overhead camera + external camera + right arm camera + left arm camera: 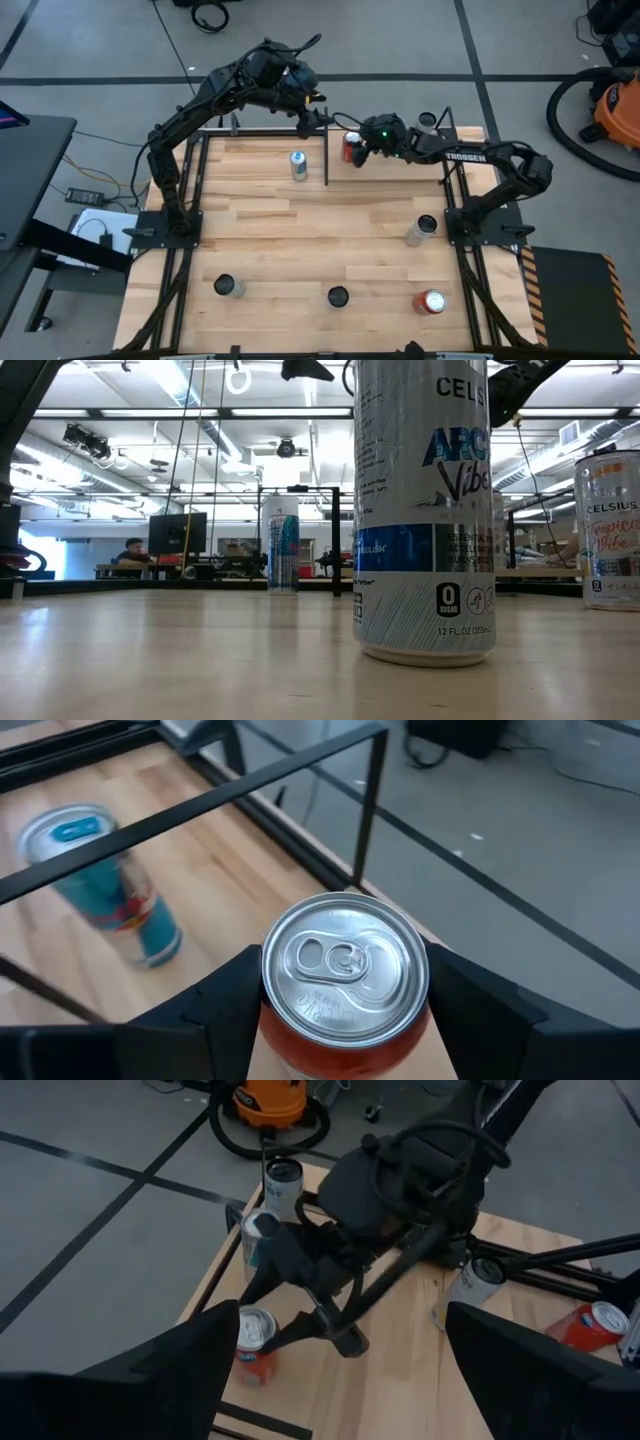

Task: Place canned beverage on shelf
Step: Put the left red soda can on the shelf

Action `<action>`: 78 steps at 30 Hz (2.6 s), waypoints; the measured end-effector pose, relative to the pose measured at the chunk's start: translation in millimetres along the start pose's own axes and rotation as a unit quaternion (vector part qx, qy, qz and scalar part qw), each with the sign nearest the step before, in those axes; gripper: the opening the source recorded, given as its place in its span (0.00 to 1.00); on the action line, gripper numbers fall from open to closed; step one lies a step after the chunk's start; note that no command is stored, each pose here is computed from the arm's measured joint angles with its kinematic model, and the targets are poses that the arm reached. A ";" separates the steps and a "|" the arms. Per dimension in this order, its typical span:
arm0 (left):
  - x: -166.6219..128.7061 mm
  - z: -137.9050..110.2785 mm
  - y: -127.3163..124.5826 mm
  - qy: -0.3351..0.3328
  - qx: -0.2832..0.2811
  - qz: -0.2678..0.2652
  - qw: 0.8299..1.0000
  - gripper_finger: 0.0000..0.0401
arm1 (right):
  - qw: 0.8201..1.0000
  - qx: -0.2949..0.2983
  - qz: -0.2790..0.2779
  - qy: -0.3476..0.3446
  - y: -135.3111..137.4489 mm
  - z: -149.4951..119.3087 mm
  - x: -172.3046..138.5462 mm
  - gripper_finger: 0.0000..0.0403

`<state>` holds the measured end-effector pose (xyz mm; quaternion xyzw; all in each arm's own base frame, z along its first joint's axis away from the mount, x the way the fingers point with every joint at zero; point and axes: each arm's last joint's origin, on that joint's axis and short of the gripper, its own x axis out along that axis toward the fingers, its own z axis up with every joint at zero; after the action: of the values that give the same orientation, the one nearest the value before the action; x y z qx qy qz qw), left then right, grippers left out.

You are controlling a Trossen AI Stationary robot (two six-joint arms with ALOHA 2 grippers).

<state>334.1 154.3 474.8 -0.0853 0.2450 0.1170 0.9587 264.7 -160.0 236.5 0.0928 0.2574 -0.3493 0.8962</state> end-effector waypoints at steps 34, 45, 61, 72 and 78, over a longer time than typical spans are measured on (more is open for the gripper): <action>0.6 -4.6 -1.8 0.023 -0.005 -0.002 1.000 0.89 | 0.961 0.176 -0.207 -0.051 35.1 -15.4 -14.3 0.63; 0.6 -4.6 -1.8 0.023 0.017 -0.002 1.000 0.89 | 0.963 0.150 -0.219 -0.049 31.2 -14.5 -13.3 0.63; 0.5 -6.9 -1.9 0.035 0.015 -0.003 0.999 0.89 | 0.964 0.165 -0.204 -0.039 20.9 -11.7 -9.5 0.70; 0.4 -7.8 -1.9 0.040 0.011 -0.003 0.999 0.89 | 0.964 0.177 -0.197 -0.042 15.0 -9.1 -7.6 0.71; 0.3 -8.5 -1.7 0.043 0.010 -0.003 0.999 0.89 | 0.966 0.176 -0.183 -0.045 16.1 -7.4 -7.2 0.71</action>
<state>331.0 150.8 467.4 -0.0811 0.2874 0.1081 0.9482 268.1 -141.3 233.7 0.1846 0.1638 -0.5508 0.7973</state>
